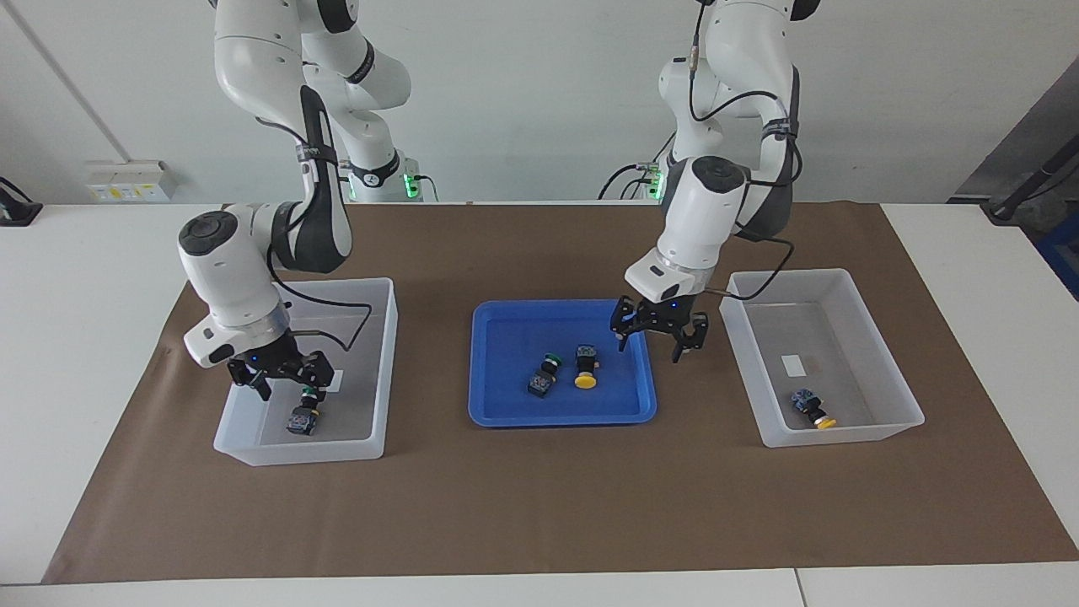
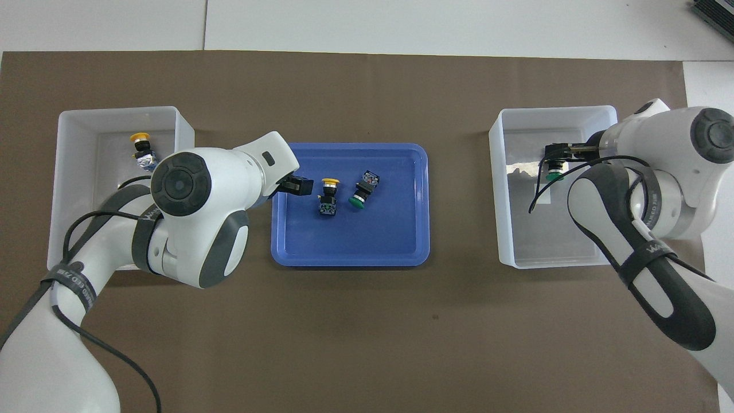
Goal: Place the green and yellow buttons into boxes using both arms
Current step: 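Reach the left gripper to a yellow button while the right gripper releases, then carry the yellow button to the left box while the right gripper reaches the tray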
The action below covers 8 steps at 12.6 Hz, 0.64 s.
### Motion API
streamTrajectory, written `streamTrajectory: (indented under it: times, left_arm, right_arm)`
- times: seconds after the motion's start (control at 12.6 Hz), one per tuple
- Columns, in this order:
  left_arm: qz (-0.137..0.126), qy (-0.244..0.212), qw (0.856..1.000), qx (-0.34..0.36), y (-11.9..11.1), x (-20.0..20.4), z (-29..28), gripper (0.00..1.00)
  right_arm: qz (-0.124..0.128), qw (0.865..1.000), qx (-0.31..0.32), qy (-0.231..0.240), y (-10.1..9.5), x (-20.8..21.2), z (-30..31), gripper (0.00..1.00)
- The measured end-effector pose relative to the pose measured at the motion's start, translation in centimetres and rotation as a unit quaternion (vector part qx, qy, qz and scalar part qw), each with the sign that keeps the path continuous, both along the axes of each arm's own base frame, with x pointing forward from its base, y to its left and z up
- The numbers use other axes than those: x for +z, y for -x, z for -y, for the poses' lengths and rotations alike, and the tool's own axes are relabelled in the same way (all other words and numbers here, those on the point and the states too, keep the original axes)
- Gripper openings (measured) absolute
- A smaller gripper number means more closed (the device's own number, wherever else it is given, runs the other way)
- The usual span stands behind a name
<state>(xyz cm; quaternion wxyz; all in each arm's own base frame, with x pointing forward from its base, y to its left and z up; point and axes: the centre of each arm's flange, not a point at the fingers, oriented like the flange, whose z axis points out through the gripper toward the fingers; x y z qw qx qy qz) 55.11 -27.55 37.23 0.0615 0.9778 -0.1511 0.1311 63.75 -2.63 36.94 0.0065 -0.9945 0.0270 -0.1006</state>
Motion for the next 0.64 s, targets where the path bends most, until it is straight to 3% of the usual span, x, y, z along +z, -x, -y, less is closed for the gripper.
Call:
streamTrajectory:
  times: [0.4,0.64]
  left_arm:
    - [-0.008,0.011,1.0,0.001,2.6,-5.3,5.1,1.0]
    - [-0.015,0.008,1.0,-0.01,3.5,-6.9,6.4,0.97]
  right_arm:
    - [-0.024,1.0,0.011,-0.01,0.9,8.9,-1.1,1.0]
    - [-0.032,0.999,-0.011,-0.021,2.3,12.0,-4.5,1.0]
